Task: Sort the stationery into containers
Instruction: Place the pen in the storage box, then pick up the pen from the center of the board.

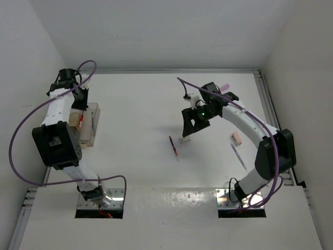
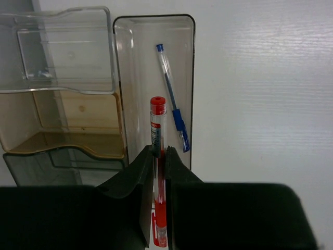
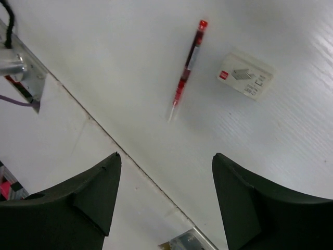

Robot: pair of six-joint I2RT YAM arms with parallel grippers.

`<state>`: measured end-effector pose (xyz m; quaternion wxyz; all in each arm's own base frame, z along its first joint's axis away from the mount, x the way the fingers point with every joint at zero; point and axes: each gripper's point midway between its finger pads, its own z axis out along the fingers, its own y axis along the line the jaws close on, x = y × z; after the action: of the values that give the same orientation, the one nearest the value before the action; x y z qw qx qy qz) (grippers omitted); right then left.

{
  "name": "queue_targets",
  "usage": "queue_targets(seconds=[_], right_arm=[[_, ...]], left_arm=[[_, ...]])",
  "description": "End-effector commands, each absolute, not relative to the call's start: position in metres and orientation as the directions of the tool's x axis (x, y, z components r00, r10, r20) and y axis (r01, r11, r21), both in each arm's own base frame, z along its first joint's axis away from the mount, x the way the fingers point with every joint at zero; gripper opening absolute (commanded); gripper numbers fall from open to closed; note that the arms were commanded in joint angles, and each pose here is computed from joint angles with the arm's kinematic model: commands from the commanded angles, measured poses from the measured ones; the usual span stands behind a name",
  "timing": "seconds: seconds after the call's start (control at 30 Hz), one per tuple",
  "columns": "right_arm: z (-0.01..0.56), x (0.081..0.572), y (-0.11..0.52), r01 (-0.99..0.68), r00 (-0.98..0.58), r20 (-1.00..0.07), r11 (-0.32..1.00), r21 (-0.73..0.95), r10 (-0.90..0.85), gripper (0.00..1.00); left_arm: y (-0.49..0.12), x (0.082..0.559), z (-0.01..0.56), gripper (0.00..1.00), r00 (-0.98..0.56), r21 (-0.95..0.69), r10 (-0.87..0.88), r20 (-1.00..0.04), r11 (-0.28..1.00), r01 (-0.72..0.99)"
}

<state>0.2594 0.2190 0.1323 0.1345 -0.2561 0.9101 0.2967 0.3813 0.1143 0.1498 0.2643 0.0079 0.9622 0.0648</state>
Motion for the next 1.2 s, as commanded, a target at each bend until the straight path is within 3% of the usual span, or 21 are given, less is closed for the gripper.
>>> queue_targets(seconds=[0.0,0.23,0.33,0.4,0.43,0.5,0.57,0.77,0.8,0.87,0.9,1.17], right_arm=[[0.126,0.265,0.211,-0.553,-0.824,-0.411,0.710,0.436,-0.390,0.70],[0.102,0.257,0.206,-0.488,-0.868,-0.341,0.748,0.450,-0.361,0.67],[0.096,0.256,0.206,-0.479,-0.874,-0.324,0.751,0.455,-0.361,0.67],[0.093,0.257,0.206,-0.470,-0.879,-0.315,0.755,0.456,-0.358,0.67],[0.091,0.258,0.205,-0.465,-0.882,-0.310,0.763,0.449,-0.356,0.67],[0.087,0.260,0.205,-0.466,-0.881,-0.310,0.775,0.428,-0.358,0.67],[0.084,0.260,0.205,-0.459,-0.883,-0.305,0.797,0.394,-0.357,0.65],[0.070,0.251,0.220,-0.468,-0.872,-0.302,0.837,0.282,-0.386,0.57],[0.069,0.248,0.223,-0.473,-0.869,-0.299,0.839,0.271,-0.394,0.56],[0.063,0.241,0.231,-0.489,-0.861,-0.287,0.838,0.243,-0.420,0.56],[0.061,0.239,0.234,-0.496,-0.857,-0.286,0.837,0.232,-0.428,0.56],[0.028,0.227,0.249,-0.508,-0.854,-0.218,0.847,0.157,-0.472,0.49]], left_arm=[[0.131,0.395,0.155,0.00,-0.835,0.196,0.080,-0.544,0.980,-0.034],[0.136,0.391,0.120,0.00,-0.867,0.180,0.013,-0.498,0.980,-0.088],[0.136,0.389,0.108,0.08,-0.879,0.169,-0.012,-0.477,0.980,-0.105],[0.134,0.389,0.106,0.16,-0.877,0.160,-0.017,-0.481,0.981,-0.107],[0.133,0.389,0.104,0.28,-0.877,0.154,-0.017,-0.480,0.983,-0.104],[0.129,0.391,0.109,0.40,-0.870,0.133,-0.017,-0.493,0.987,-0.094],[0.127,0.397,0.121,0.52,-0.852,0.130,-0.007,-0.523,0.988,-0.088],[0.116,0.410,0.211,0.56,-0.671,0.112,0.025,-0.741,0.990,-0.086],[0.110,0.414,0.227,0.70,-0.627,0.105,0.037,-0.778,0.992,-0.072],[0.100,0.409,0.267,0.85,-0.525,0.108,0.058,-0.849,0.992,-0.066],[0.093,0.406,0.274,1.00,-0.507,0.106,0.067,-0.860,0.993,-0.050],[0.064,0.381,0.318,1.00,-0.408,0.084,0.071,-0.910,0.996,-0.012]])
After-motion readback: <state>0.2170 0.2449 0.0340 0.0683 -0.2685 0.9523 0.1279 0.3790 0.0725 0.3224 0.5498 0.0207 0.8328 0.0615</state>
